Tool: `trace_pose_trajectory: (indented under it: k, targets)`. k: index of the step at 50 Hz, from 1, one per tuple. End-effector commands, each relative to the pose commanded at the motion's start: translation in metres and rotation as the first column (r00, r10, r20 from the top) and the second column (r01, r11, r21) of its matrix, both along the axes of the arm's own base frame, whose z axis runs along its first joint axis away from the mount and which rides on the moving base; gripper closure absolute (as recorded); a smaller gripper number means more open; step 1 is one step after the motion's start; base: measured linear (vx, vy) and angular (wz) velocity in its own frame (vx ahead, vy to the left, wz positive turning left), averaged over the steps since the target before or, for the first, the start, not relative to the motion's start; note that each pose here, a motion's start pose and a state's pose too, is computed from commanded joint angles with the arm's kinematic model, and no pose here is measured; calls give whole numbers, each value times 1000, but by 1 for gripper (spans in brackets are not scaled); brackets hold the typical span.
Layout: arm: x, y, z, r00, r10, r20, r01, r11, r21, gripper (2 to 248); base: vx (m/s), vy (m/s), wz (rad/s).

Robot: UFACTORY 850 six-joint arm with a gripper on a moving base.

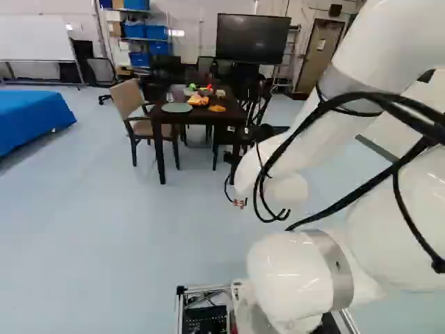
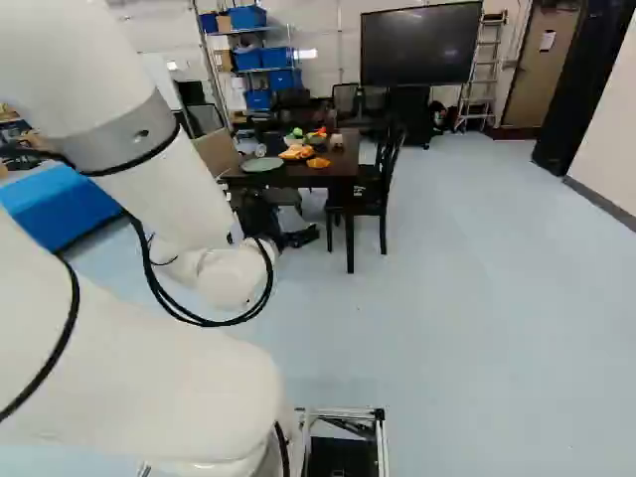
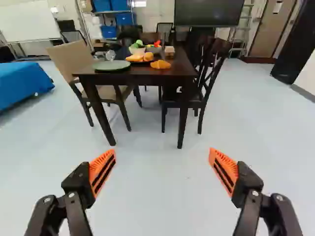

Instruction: Move the croissant to the empty plate

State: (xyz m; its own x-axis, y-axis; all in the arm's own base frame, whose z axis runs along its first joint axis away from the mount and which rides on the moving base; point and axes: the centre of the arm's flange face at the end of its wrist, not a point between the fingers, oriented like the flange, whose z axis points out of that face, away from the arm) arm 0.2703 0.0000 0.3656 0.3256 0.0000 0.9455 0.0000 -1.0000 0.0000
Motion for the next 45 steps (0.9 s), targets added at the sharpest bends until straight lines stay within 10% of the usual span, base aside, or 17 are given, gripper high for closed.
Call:
trace_pose_trajectory:
  k: [45]
  targets:
    - [0, 0, 0, 1000, 0, 0, 0, 1000, 0, 3, 136, 2, -14]
